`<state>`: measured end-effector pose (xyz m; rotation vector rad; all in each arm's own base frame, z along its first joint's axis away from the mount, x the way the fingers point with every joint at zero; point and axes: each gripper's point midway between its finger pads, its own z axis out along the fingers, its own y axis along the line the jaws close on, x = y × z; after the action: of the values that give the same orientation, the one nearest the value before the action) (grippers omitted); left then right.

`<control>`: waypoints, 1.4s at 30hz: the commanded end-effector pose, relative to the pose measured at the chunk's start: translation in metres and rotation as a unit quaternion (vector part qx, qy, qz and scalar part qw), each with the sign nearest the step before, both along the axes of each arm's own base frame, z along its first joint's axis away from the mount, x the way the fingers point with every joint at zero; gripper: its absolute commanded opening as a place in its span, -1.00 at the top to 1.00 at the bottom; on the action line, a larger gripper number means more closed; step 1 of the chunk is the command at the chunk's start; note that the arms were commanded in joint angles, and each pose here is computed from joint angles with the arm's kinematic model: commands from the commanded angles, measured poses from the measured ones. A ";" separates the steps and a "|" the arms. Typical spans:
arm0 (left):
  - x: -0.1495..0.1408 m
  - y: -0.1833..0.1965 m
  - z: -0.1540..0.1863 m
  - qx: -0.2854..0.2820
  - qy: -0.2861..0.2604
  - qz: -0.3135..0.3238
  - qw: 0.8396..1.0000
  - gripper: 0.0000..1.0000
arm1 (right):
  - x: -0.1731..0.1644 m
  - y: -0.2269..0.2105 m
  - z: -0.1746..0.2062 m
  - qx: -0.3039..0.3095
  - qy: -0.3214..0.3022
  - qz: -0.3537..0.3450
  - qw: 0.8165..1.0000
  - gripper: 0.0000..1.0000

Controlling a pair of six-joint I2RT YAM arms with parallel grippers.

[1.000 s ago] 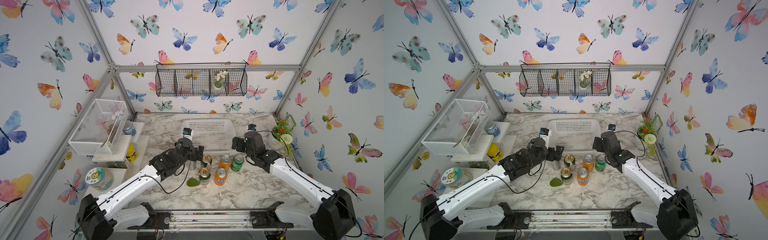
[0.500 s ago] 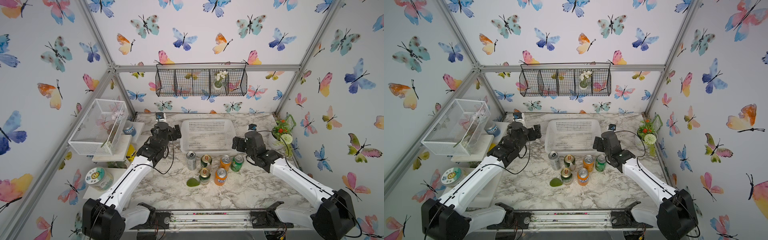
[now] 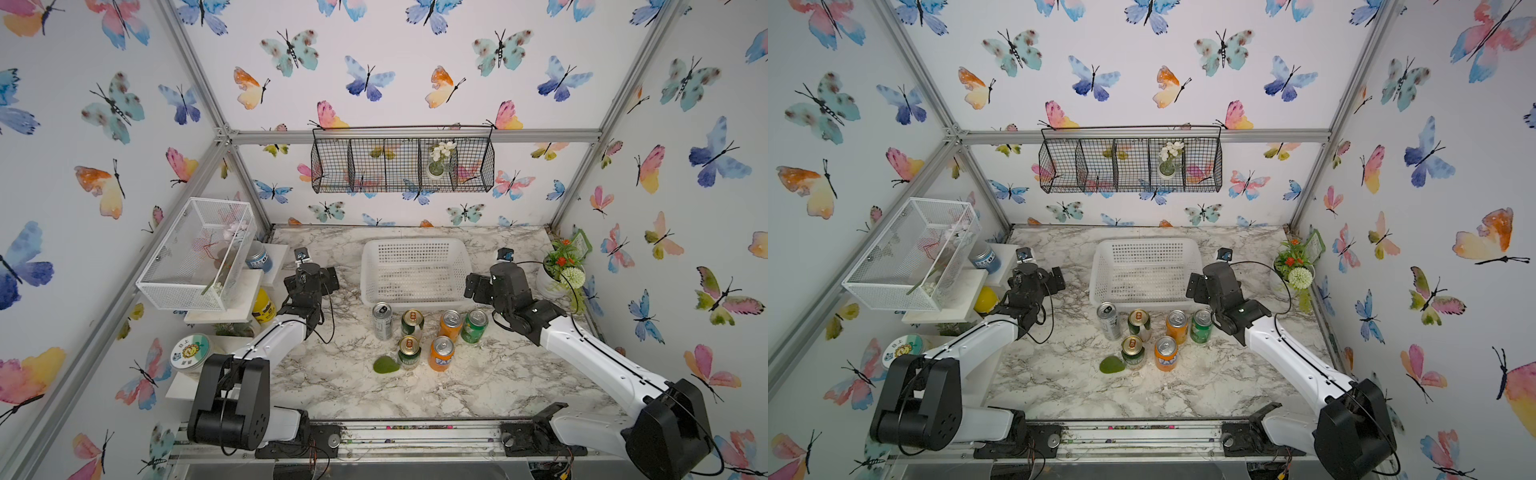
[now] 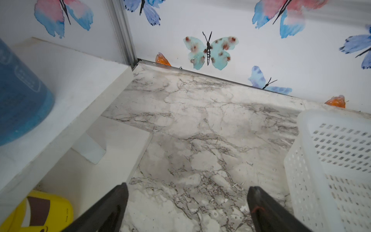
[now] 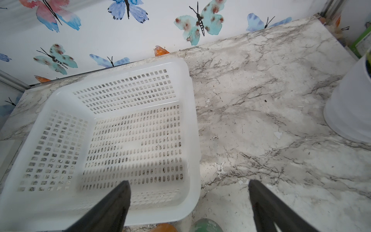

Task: Take out the drinks from the basket
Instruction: Reset both arms

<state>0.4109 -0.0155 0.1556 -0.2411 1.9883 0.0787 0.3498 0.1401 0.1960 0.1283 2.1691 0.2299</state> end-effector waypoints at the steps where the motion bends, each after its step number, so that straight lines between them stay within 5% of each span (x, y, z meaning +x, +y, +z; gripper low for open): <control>1: -0.005 0.015 0.005 0.050 -0.045 0.019 0.998 -0.97 | -0.001 -0.004 0.005 0.005 -0.009 -0.006 1.000 -0.89; 5: -0.022 0.021 -0.003 0.098 -0.065 0.012 0.993 -0.97 | 0.000 -0.005 0.005 0.004 -0.009 -0.008 1.000 -0.90; 16: -0.025 0.014 -0.033 0.091 -0.037 -0.027 0.995 -0.97 | -0.001 -0.005 0.003 0.005 -0.009 -0.005 1.000 -0.90; 32: -0.050 0.013 -0.034 0.043 -0.123 -0.071 0.989 -0.97 | -0.004 0.004 0.007 0.030 -0.052 0.028 0.998 -0.95; 42: -0.049 0.013 -0.038 0.039 -0.112 -0.074 0.990 -0.97 | 0.003 0.004 0.008 0.024 -0.056 0.020 0.998 -0.97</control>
<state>0.3582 0.0011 0.1075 -0.0596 1.8095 0.0618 0.3478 0.1456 0.2001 0.0884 2.0725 0.3187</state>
